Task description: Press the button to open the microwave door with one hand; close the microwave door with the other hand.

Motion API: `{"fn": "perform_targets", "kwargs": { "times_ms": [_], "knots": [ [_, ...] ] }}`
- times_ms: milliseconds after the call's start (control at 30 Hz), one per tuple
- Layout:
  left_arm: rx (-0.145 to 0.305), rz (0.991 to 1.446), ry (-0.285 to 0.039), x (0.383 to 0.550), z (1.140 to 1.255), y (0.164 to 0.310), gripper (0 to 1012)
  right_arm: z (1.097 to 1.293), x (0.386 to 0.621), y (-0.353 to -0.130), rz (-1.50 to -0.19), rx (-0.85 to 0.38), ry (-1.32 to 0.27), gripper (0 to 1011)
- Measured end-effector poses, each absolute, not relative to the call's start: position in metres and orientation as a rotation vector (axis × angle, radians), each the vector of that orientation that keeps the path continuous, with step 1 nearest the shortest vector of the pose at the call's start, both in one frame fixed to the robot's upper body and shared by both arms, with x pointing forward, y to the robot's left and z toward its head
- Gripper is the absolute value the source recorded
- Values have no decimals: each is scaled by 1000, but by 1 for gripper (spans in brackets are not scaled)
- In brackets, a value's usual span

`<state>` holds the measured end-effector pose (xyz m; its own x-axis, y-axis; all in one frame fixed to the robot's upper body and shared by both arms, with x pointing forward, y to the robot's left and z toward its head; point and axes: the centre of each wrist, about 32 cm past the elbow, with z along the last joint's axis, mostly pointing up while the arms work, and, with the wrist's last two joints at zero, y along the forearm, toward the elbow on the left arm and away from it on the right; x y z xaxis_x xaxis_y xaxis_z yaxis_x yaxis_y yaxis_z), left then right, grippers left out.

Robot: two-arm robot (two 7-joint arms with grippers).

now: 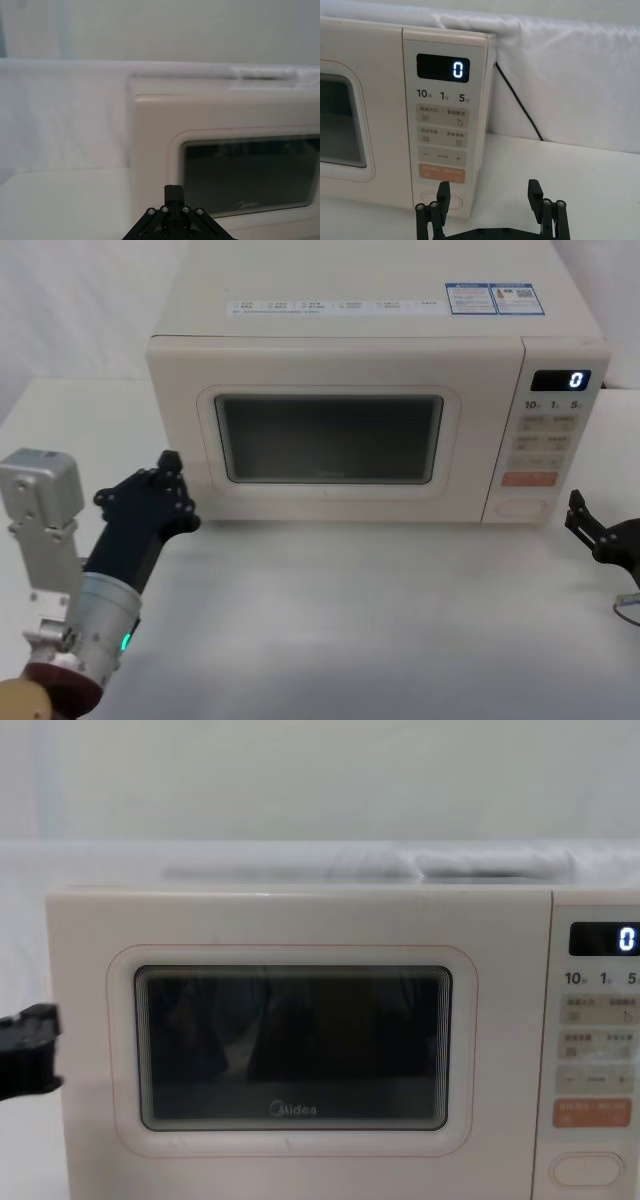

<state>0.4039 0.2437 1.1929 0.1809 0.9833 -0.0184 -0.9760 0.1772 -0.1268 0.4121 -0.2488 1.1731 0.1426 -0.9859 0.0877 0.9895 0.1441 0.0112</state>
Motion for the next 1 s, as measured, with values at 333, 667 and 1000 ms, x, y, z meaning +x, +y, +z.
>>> {"fn": "perform_targets", "kwargs": {
  "times_ms": [333,667,1000],
  "knots": [
    [-83,1451,-59,403,1176,257,0,1173,412,-249,-1426,-53,-80,1002],
    [-83,1541,-38,403,1161,262,0,1173,412,-249,-1426,-53,-80,1002],
    [-66,1583,6,403,1147,267,0,1173,412,-249,-1426,-53,-80,1002]
  ]
}}
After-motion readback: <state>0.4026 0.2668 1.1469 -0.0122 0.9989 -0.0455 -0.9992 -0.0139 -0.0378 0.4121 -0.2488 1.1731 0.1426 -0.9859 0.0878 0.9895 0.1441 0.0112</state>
